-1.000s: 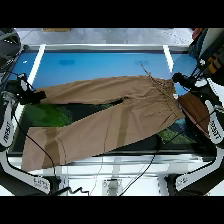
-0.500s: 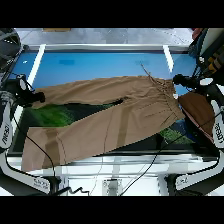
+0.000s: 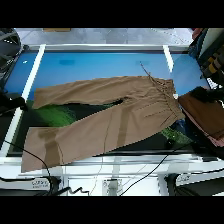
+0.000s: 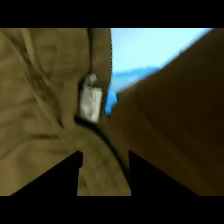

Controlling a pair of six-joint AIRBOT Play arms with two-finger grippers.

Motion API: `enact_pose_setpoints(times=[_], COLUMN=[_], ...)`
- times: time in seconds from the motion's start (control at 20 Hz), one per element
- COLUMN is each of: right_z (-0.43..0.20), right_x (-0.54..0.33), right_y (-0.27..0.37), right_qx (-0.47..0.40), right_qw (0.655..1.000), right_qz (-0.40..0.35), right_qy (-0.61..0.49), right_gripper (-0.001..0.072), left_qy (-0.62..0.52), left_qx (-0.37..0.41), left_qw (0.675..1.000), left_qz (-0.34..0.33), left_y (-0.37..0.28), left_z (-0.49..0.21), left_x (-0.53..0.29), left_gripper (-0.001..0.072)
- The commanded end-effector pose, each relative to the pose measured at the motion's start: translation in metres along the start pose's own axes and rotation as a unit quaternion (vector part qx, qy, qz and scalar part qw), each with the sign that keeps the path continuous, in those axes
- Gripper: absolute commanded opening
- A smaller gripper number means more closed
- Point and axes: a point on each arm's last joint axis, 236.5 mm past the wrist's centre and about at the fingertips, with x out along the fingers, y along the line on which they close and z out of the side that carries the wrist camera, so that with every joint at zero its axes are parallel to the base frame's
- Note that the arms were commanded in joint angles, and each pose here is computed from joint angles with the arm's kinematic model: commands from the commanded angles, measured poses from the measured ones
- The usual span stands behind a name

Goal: Fold the clothes and pants, and hang the long-sleeved shirts on hangers.

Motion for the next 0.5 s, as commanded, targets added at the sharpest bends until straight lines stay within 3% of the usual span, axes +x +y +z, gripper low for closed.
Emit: enact_pose_setpoints(times=[0.0, 0.45], right_z=[-0.043, -0.084], right_x=[-0.023, -0.046], right_y=[-0.009, 0.041], right_qx=[0.035, 0.082], right_qw=[0.996, 0.971], right_qz=[0.036, 0.14], right_qy=[0.077, 0.174], right_gripper=[0.035, 0.035], left_qy=[0.026, 0.014], left_qx=[-0.01, 0.071], left_qw=[0.998, 0.99], left_qz=[-0.057, -0.117], left_y=[0.009, -0.004], left_z=[-0.036, -0.076], left_x=[0.006, 0.101], left_gripper=[0.064, 0.064])
